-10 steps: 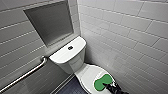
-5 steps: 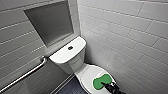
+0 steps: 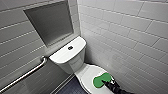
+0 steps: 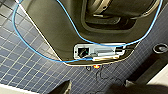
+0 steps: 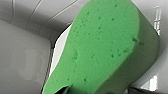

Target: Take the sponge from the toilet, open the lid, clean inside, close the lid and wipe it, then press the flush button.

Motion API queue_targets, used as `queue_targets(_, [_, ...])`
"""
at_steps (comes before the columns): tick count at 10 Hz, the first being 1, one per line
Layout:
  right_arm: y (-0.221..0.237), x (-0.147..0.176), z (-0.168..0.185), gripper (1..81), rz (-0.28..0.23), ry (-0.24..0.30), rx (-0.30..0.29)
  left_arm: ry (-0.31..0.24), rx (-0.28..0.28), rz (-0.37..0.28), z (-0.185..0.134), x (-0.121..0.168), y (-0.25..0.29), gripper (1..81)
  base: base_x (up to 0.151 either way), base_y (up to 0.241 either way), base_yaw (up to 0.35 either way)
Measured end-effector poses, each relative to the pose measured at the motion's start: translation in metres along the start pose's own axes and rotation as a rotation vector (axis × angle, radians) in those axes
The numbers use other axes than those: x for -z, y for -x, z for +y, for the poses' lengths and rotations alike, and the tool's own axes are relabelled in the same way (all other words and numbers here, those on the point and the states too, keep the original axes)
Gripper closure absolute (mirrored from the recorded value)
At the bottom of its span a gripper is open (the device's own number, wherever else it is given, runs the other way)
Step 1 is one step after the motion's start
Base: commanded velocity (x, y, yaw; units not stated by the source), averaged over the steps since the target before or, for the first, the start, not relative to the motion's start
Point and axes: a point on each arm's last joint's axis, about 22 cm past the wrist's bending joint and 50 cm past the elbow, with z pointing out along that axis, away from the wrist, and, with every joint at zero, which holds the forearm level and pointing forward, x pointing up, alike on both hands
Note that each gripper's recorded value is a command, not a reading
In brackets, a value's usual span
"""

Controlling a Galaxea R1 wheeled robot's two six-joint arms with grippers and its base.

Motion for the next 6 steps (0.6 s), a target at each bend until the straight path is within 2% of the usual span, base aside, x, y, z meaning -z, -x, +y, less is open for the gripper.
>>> queue_targets(1, [-0.0009, 0.0002, 0.0011, 1.0, 0.006, 0.000, 0.001, 0.000, 0.000, 0.000, 0.0001, 0.0000, 0.0001, 1.0, 0.000, 0.000, 0.000])
queue_targets(2, [-0.0009, 0.0000, 0.0022, 81.1, 0.012, 0.000, 0.022, 0.000, 0.000, -0.001, 0.0001, 0.0000, 0.0002, 1.0, 0.000, 0.000, 0.000])
queue_targets(6, [-0.0028, -0.0010, 0.0019, 81.1, 0.021, -0.002, 0.009, 0.004, 0.000, -0.006, 0.0028, -0.0007, 0.0010, 1.0, 0.000, 0.000, 0.000])
